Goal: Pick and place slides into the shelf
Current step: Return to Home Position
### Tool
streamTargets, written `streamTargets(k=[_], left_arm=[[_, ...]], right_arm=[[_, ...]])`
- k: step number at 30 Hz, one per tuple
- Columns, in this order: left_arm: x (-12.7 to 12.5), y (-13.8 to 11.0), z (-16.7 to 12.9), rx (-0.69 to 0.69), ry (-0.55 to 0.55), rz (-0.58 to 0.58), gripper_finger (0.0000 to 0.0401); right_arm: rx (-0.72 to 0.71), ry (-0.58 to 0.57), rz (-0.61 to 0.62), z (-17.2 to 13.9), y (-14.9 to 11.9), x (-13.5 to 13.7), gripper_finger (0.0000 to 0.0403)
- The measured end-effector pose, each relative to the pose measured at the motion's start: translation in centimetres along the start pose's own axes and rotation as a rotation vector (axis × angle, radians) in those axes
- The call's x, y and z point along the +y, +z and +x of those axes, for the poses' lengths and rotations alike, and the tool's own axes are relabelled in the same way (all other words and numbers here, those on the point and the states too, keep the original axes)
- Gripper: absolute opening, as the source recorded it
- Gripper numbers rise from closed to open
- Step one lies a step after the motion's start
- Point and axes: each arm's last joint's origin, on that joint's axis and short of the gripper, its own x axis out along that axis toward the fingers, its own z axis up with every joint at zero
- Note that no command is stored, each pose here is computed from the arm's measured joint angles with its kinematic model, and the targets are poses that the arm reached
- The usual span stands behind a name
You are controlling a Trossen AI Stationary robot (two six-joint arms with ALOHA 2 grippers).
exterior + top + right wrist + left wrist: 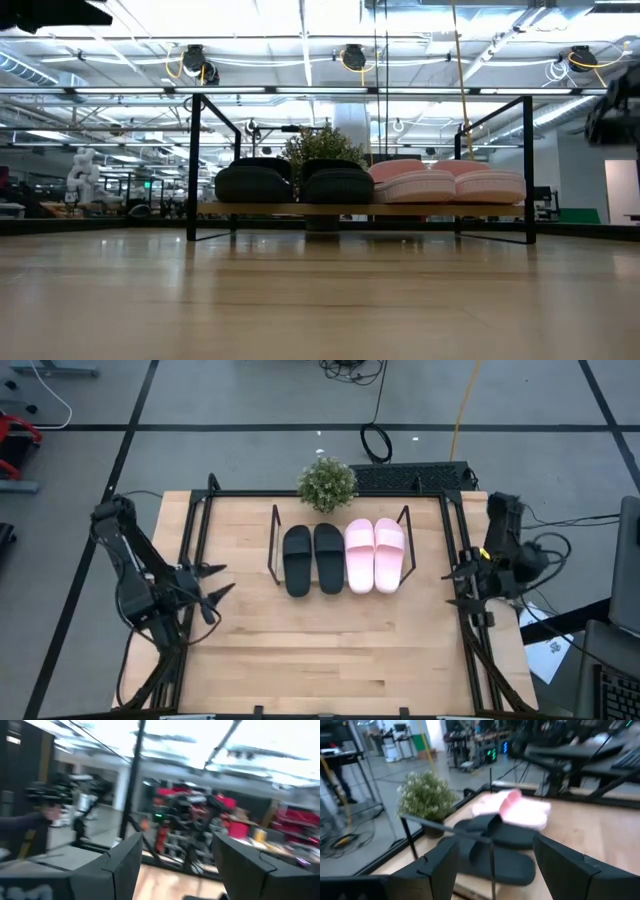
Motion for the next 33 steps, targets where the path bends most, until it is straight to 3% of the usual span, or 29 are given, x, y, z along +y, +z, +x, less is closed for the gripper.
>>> streamTargets(k=[6, 11, 15, 17, 20, 23, 28, 31, 33], left_arm=[[0.2, 0.4, -0.6, -0.073, -0.074, -0.01, 0.0253], [-0.7, 0.7, -0.8, -0.078, -0.097, -0.011, 0.0253], [-1.7, 0.9, -0.8, -0.087, -0.107, -0.007, 0.0253], [-2.2, 0.6, -0.7, -0.089, -0.102, -0.006, 0.0253], [-2.5, -0.4, -0.3, -0.077, -0.097, -0.017, 0.0253], [-2.5, -0.9, -0.2, -0.049, -0.108, -0.069, 0.0253], [-2.8, -1.3, -0.3, 0.146, -0.201, -0.073, 0.0253], [-3.1, -1.3, -0.3, 0.181, -0.21, -0.205, 0.0253], [-3.2, -1.5, -0.4, 0.225, -0.24, -0.13, 0.0253]], right_arm=[[-0.118, 0.317, 0.073, -1.9, -1.2, -1.1, 0.0226], [-0.089, 0.439, 0.13, -1.9, -1.0, -0.7, 0.0226], [-0.142, 0.74, 0.161, -2.6, -1.2, -0.1, 0.0226], [-0.167, 0.807, 0.175, -2.8, -1.1, 0.0, 0.0226], [-0.141, 0.778, 0.196, -2.7, -1.2, -0.1, 0.0226], [-0.082, 0.675, 0.244, -2.5, -1.3, -0.3, 0.0226], [-0.011, 0.56, 0.35, -2.3, -1.5, -0.5, 0.0226], [0.011, 0.566, 0.397, -2.3, -1.5, -0.5, 0.0226], [0.022, 0.585, 0.359, -2.4, -1.8, -0.4, 0.0226]])
